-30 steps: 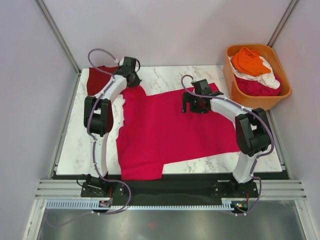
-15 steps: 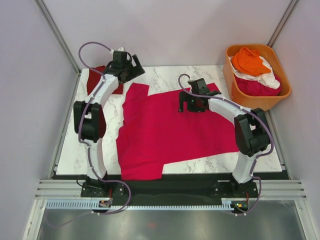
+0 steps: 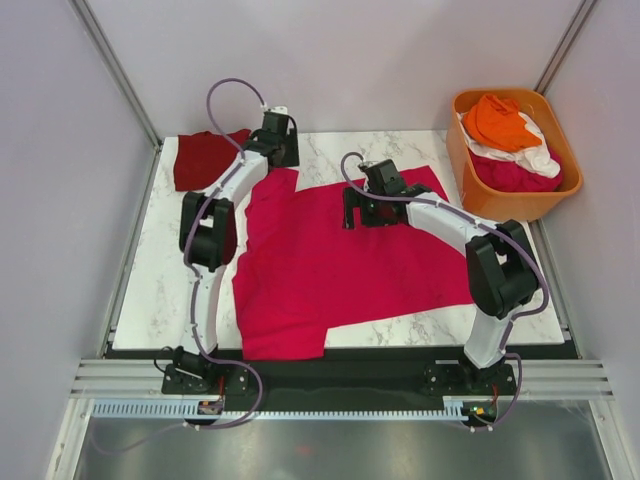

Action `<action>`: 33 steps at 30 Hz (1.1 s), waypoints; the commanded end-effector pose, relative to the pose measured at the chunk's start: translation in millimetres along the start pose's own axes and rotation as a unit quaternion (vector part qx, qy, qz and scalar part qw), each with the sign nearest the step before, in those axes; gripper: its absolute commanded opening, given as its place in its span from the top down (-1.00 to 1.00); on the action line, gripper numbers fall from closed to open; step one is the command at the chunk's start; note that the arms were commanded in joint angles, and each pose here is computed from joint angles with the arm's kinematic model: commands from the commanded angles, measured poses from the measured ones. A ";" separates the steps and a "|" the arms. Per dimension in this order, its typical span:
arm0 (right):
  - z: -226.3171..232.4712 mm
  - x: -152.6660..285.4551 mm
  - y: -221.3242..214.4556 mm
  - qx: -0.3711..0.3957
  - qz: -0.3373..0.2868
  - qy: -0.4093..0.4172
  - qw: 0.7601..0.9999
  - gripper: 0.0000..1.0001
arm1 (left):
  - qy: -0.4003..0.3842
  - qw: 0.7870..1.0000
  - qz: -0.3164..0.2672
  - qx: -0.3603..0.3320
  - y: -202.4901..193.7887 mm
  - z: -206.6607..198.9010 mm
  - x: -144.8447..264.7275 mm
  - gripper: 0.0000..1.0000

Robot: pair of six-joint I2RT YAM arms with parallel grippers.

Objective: Fold and stack the t-shirts
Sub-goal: Flatten the tshirt out

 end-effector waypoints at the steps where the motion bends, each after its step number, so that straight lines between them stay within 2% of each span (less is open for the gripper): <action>1: -6.6 17.2 1.1 0.008 -0.017 -0.023 1.000 -0.96 | 0.035 0.997 -0.007 -0.068 -0.7 5.2 -12.7 -0.33; 8: -10.3 15.3 -2.0 0.019 -0.007 -0.032 0.999 -0.96 | 0.070 0.995 0.017 -0.075 -35.0 12.9 -37.2 -0.19; 23: -15.2 1.0 -7.5 0.023 0.012 -0.041 0.999 -0.96 | 0.096 0.992 0.007 -0.075 -36.2 18.2 -47.0 0.03; 25: -17.5 0.5 -7.9 0.021 0.014 -0.043 0.999 -0.96 | 0.095 0.992 0.011 -0.082 -38.4 17.2 -46.8 0.01; 27: -17.3 1.1 -7.9 0.022 0.014 -0.043 0.999 -0.96 | 0.095 0.991 0.015 -0.089 -41.6 14.7 -45.5 -0.10; 33: -18.1 -0.2 -8.3 0.021 0.015 -0.043 0.999 -0.96 | 0.107 0.989 0.042 -0.090 -54.3 18.2 -47.1 -0.14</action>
Point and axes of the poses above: each gripper's point midway between its finger pads, its own x axis back along the fingers, its own z axis along the line the jaws close on, y = z × x, the point moved 4 cm from there along x, back along the fingers, and after that the axes turned 11 degrees about x, right-handed, at the moved point
